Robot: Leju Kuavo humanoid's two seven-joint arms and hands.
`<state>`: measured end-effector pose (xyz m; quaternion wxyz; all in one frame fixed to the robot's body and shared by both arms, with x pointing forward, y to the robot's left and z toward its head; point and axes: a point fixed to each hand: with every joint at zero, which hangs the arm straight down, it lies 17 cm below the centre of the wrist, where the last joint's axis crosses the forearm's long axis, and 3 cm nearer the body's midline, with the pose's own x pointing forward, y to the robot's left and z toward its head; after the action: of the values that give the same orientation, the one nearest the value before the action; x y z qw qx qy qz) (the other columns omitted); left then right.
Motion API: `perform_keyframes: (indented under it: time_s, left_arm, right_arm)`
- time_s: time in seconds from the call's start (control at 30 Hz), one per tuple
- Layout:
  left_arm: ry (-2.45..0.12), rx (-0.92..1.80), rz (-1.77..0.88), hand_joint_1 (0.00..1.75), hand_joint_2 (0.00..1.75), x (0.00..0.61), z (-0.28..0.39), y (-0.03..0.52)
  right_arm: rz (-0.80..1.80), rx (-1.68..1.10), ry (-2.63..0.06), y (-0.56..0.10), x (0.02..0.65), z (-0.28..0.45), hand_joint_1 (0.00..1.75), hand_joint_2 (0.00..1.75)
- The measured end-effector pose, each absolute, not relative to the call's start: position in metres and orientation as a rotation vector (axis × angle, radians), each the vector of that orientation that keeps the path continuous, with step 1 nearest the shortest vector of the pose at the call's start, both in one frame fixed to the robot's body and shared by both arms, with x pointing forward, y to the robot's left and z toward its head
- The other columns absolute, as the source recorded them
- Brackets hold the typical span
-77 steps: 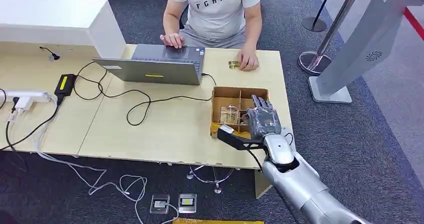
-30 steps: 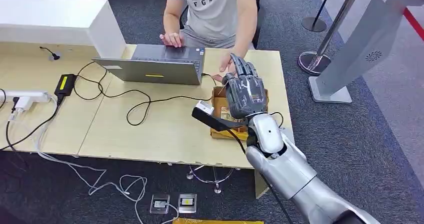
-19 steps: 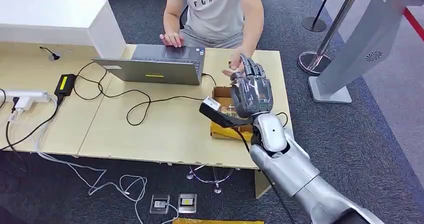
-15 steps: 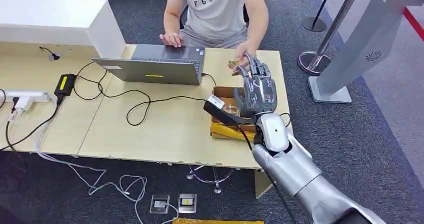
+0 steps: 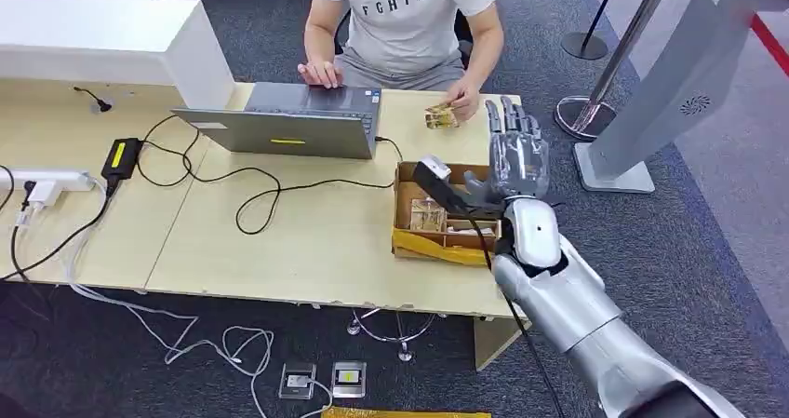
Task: Pass the card to the sensor for recognition and then transmit it.
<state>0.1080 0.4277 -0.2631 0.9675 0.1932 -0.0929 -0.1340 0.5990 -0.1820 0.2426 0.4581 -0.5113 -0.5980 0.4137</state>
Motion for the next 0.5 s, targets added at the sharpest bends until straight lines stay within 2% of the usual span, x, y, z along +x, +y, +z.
perform_keyframes:
  time_s: [0.33,0.5]
  left_arm:
    - [-0.181,0.407,-0.215,0.00,0.00,0.105,-0.263,0.430]
    - [-0.156,0.402,-0.191,0.00,0.00,0.099,-0.265,0.427]
  right_arm:
    - [0.910,-1.448,-1.161,-0.332,0.608,0.240,0.00,1.75]
    - [0.867,-1.463,-0.856,-0.421,0.585,0.202,0.00,1.75]
